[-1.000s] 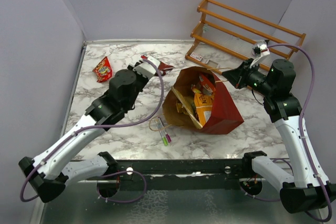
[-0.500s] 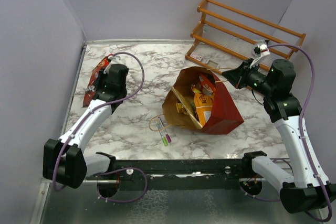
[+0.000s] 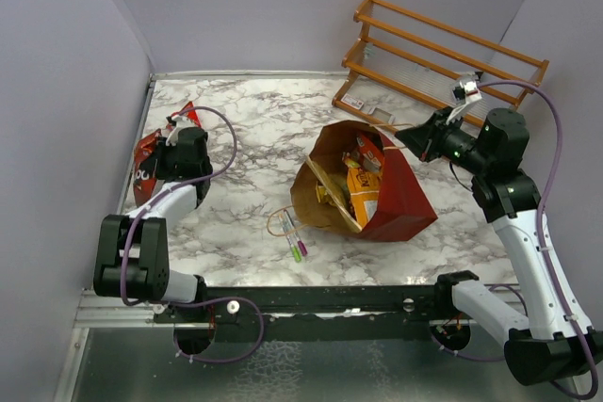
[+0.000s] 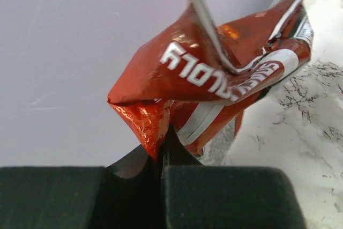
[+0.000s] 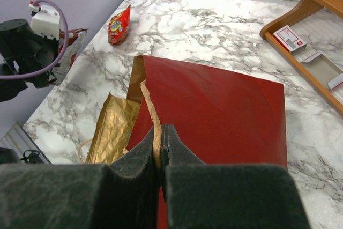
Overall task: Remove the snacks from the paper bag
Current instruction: Place the snack at the center of the board, then take out the snack from the paper bag.
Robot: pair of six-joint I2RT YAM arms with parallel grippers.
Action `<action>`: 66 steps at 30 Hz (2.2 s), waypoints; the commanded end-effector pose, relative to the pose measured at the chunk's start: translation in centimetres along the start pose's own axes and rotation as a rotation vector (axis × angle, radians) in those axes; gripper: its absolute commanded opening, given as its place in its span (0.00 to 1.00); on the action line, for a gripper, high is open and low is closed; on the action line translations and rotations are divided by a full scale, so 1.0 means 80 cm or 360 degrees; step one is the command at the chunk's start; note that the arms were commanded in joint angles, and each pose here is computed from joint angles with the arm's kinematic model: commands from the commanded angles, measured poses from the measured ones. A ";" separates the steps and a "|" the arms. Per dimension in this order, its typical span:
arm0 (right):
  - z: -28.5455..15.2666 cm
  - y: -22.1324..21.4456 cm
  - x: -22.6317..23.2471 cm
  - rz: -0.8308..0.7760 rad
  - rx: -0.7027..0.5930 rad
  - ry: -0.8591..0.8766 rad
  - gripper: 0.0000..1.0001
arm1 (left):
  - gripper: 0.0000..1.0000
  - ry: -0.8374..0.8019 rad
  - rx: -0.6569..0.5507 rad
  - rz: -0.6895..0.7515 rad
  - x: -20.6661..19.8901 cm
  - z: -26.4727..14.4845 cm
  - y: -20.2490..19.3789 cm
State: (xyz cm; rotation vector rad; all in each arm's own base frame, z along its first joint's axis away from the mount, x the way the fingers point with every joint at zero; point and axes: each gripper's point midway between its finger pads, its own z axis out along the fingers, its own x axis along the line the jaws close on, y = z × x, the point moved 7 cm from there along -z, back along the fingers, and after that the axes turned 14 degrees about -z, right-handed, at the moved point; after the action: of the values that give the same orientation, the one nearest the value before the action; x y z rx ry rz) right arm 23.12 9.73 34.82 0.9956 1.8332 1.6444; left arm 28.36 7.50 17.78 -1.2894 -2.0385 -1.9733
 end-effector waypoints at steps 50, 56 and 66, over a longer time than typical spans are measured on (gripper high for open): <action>0.001 0.004 0.000 -0.0031 0.0026 -0.0013 0.01 | 0.72 -0.2817 0.0742 -0.1527 -0.020 -0.401 0.154; 0.000 0.000 0.000 -0.0031 0.0019 -0.0013 0.01 | 0.71 -0.2678 0.0797 -0.1289 -0.038 -0.464 0.169; 0.001 0.004 0.000 -0.0036 0.0017 -0.0012 0.01 | 0.68 -0.2344 0.1177 -0.1308 -0.086 -0.506 0.146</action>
State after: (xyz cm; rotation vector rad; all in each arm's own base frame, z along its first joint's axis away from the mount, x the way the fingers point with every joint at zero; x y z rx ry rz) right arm 23.29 9.87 34.30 1.0071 1.8601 1.6279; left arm 18.69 -31.78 32.42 -2.3249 -3.5260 0.5164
